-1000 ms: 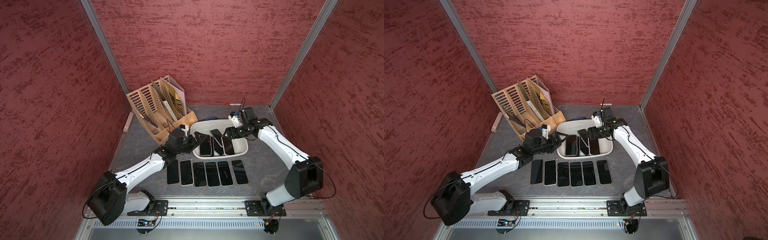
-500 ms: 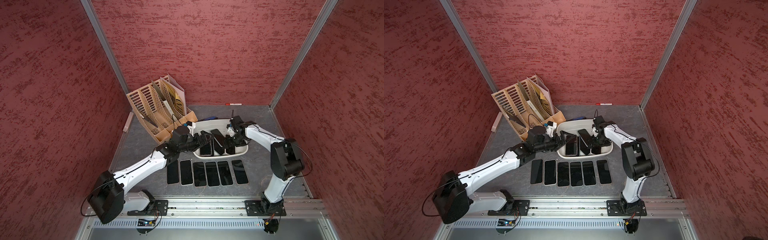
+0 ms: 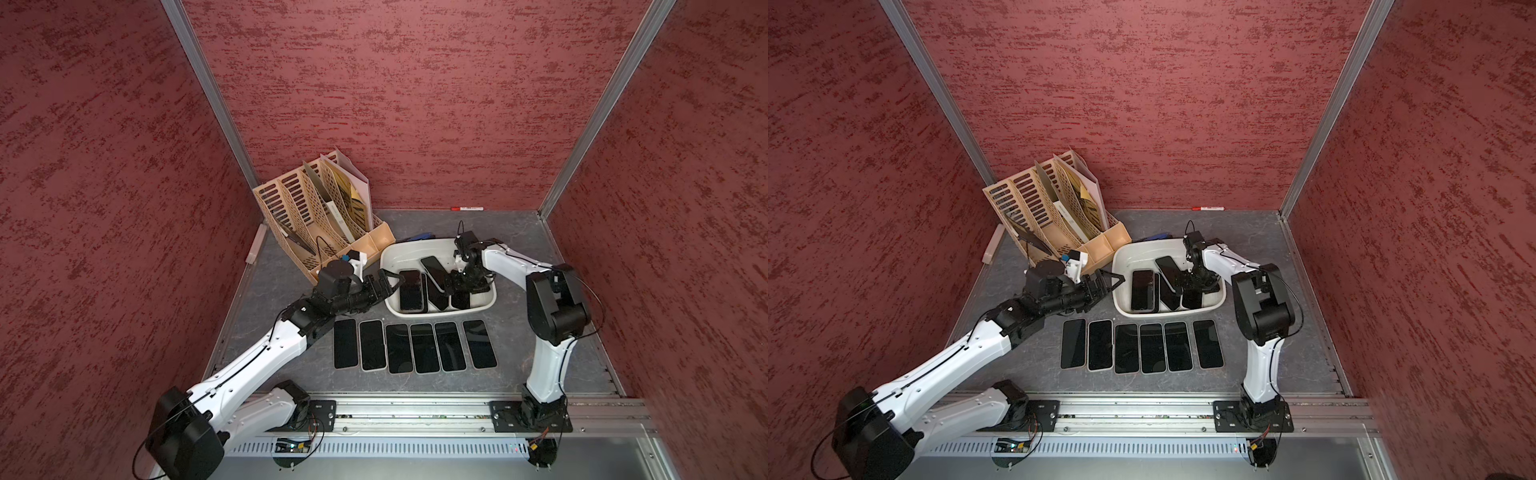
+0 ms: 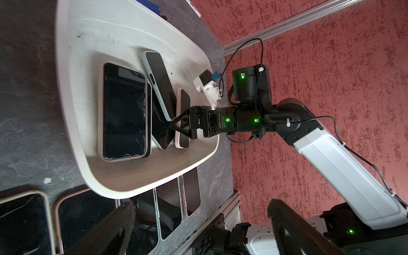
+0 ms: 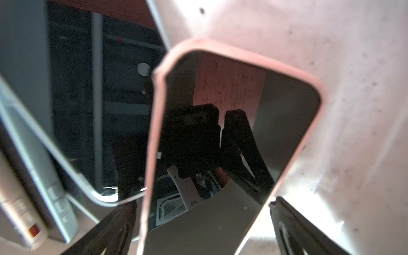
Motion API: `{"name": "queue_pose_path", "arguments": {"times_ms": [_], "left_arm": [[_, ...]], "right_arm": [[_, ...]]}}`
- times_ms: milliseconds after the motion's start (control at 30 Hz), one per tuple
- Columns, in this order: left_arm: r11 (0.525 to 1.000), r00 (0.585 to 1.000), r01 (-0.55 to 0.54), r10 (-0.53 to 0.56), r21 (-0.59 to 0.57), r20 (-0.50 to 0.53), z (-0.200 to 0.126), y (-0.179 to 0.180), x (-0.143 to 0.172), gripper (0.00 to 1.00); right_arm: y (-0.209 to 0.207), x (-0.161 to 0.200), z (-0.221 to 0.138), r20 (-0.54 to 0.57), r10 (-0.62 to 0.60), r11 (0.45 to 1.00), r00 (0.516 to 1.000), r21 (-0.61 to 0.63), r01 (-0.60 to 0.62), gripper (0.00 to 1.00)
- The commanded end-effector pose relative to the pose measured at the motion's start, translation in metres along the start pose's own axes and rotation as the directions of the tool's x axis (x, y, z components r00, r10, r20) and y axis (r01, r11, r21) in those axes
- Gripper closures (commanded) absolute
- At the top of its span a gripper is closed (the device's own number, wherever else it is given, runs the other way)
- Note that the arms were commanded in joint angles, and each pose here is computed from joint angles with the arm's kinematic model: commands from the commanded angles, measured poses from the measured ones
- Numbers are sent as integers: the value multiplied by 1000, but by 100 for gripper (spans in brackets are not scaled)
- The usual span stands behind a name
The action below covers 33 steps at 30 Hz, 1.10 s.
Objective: Take the phone out of the storage box
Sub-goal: Pick up the phone from the storage box.
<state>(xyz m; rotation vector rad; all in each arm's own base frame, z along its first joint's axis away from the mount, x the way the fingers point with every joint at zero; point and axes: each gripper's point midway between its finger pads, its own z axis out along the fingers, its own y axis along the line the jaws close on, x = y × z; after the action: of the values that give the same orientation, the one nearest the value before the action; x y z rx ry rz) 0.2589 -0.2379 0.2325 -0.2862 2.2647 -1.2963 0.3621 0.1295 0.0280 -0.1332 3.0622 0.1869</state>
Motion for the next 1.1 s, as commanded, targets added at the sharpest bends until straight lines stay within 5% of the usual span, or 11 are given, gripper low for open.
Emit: {"name": "queue_pose_path", "arguments": {"times_ms": [0,233,533,1067], "left_arm": [[1000,1000,-16,16,-22,-10,-10,8,3,0],[1000,1000,-4,4,-27,-15,-15,12,3,0],[999,999,-20,19,-44,-30,-22,10,4,0],[999,999,-38,38,31,17,-19,3,5,0]], "right_arm": [[-17,-7,5,12,32,997,999,69,-33,2],[-3,-5,24,-27,35,999,999,-24,-36,2],[4,-8,22,-13,31,998,999,-58,-32,19],[34,-39,-99,329,4,982,944,-182,60,34]]}}
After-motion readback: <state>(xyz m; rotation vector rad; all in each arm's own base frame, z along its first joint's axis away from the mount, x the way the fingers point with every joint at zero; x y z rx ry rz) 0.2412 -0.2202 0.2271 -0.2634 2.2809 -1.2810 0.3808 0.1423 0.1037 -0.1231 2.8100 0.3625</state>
